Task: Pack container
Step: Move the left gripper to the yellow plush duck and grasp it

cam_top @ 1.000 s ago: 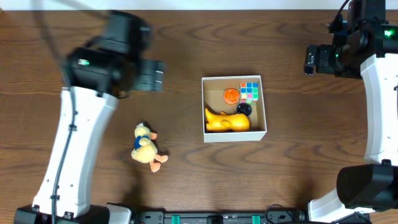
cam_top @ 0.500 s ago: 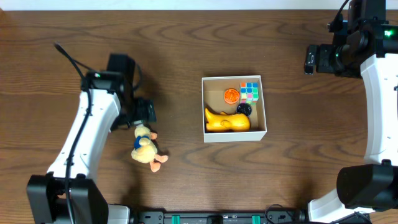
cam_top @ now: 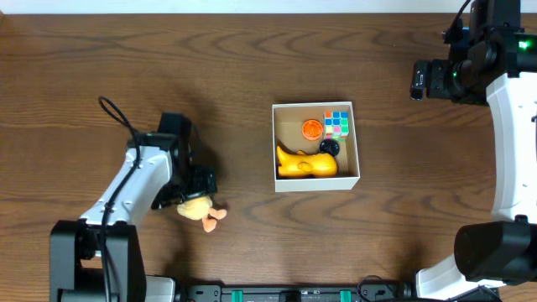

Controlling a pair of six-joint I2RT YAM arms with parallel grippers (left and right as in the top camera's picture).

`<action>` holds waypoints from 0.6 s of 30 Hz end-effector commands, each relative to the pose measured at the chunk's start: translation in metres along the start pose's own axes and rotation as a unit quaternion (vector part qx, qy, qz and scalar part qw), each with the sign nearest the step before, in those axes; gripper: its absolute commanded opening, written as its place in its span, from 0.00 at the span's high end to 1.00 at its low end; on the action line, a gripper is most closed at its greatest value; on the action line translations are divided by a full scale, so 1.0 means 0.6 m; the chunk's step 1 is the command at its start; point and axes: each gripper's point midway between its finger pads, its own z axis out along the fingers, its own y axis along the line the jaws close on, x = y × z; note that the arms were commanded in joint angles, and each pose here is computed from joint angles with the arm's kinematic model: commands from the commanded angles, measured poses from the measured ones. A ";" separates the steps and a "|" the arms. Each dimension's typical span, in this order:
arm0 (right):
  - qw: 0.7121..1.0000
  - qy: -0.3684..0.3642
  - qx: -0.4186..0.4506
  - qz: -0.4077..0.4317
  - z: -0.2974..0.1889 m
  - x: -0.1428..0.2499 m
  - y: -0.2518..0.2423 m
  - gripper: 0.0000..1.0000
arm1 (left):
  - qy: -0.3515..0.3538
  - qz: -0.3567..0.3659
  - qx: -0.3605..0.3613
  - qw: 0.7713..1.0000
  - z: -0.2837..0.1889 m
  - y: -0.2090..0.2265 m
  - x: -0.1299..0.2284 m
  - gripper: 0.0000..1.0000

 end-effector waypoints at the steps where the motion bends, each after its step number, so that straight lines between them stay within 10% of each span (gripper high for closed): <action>1: 1.000 0.005 -0.002 -0.003 0.004 0.004 -0.002 0.01 | 0.010 -0.005 -0.002 1.000 0.017 0.005 0.013 0.01; 12: 1.000 0.006 -0.002 -0.003 0.004 0.004 -0.002 0.01 | -0.003 -0.005 0.003 1.000 0.017 0.001 0.002 0.78; 18: 1.000 0.005 -0.002 -0.003 0.004 0.004 -0.002 0.01 | -0.049 0.009 0.018 0.999 -0.036 -0.020 -0.048 0.92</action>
